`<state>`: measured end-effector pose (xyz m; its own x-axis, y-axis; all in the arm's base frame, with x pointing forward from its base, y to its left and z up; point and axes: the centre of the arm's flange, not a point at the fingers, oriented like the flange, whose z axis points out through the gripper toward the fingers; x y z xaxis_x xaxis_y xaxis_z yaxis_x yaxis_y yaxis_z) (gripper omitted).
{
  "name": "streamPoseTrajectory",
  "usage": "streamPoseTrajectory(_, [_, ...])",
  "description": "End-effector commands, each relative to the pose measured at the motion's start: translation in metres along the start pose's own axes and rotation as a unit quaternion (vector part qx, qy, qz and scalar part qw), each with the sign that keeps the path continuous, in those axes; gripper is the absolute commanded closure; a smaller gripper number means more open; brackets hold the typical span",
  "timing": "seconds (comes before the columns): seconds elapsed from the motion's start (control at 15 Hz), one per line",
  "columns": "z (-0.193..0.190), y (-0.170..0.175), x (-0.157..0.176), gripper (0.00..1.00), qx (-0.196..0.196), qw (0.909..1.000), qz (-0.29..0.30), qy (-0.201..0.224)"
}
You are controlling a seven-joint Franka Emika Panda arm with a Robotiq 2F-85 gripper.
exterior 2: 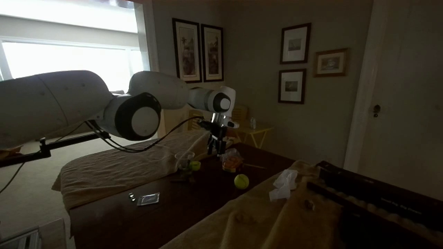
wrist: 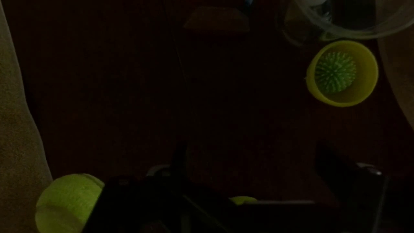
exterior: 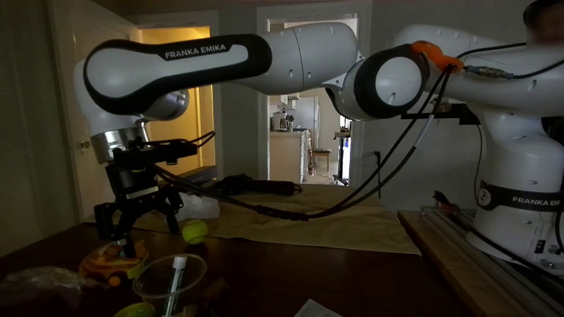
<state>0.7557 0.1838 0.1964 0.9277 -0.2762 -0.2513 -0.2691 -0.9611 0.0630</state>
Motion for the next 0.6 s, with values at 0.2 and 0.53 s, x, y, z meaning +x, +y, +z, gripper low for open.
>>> streamPoseTrajectory(0.2, [0.016, 0.035, -0.018, 0.00, 0.018, 0.9963, 0.082, 0.021])
streamPoseTrajectory(0.53, [-0.012, 0.046, -0.034, 0.00, 0.042, 0.9901, 0.130, 0.032])
